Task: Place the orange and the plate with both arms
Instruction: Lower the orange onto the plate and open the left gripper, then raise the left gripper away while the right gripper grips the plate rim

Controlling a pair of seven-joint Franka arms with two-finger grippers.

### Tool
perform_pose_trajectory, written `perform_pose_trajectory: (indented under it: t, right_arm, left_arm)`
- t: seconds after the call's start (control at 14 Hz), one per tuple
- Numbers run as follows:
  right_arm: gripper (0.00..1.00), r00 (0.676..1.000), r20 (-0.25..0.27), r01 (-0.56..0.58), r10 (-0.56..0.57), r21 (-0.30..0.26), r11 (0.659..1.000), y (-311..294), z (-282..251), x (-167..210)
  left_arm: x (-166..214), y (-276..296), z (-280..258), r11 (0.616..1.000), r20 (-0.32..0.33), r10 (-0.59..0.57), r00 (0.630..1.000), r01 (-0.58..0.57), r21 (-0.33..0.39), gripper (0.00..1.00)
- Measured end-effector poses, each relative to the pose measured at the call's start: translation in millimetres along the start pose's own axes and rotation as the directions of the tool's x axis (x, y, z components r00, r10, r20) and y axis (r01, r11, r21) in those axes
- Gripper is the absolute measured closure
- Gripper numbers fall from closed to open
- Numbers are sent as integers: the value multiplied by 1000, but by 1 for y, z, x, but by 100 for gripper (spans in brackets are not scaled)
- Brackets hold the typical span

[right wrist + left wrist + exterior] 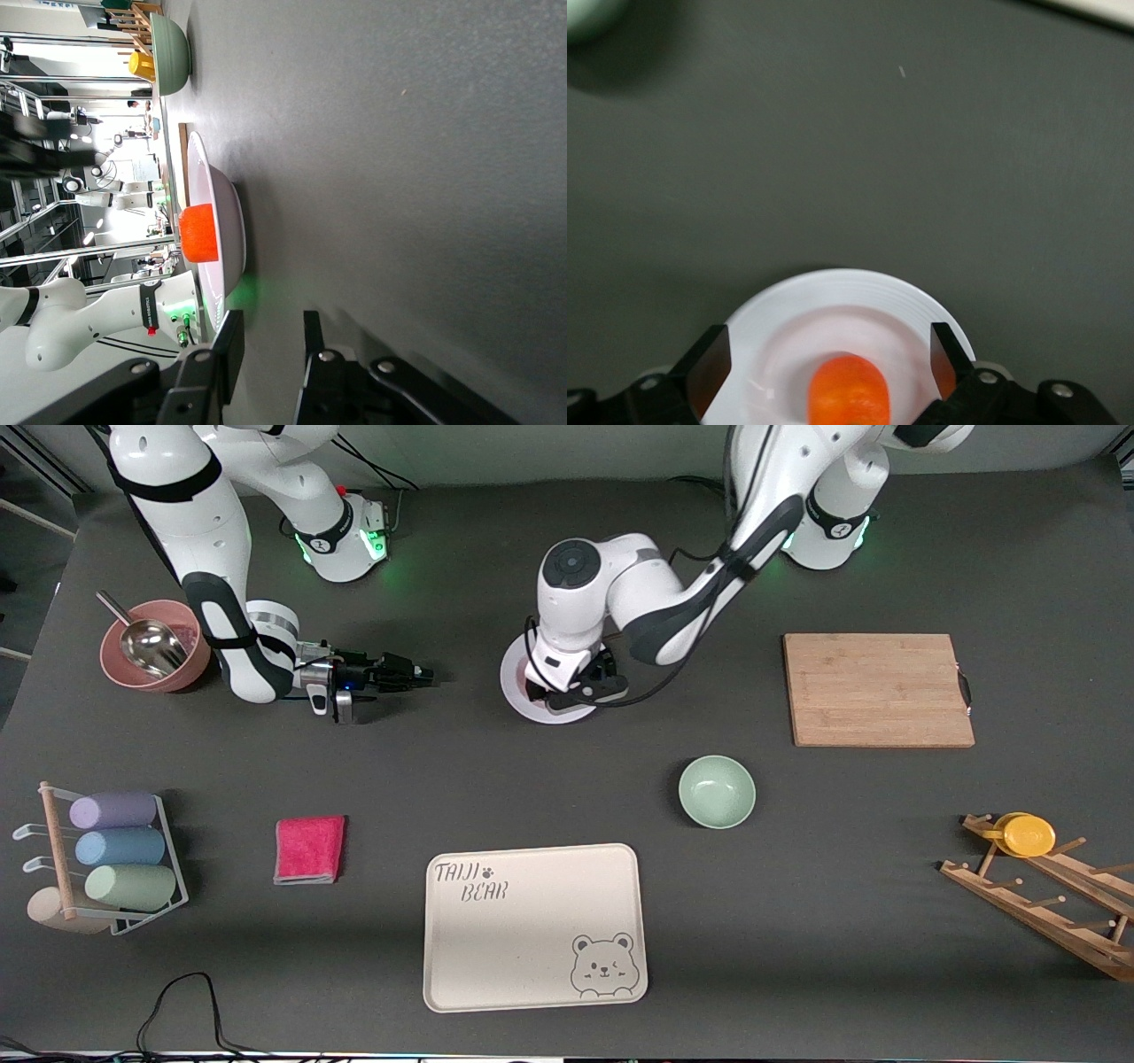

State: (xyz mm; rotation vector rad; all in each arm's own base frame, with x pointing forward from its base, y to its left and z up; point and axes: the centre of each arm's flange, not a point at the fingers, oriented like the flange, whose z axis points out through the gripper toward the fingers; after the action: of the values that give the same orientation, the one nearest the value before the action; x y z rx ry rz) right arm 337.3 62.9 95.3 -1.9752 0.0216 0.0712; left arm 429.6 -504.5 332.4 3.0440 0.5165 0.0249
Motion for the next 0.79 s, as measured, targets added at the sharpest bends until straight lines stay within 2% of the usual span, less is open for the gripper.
perform_pose_trajectory:
  t: [0.21,0.43,0.64,0.79]
  right_arm:
    - [66,1000,-1,5,-5,2,1000,-1,2,3]
    - [66,1000,-31,-1,2,17,1000,-5,13,5]
    - [66,998,-56,-1,3,35,999,-17,47,6]
    - [66,998,-66,5,-3,42,999,-25,72,5]
  left_arm:
    - [66,-35,-83,999,41,-34,999,35,-12,0]
    - [141,-84,-159,995,42,-98,994,99,-6,0]
    - [202,-137,-194,990,43,-140,989,139,15,0]
    - [239,-186,-205,993,68,-108,992,104,56,0]
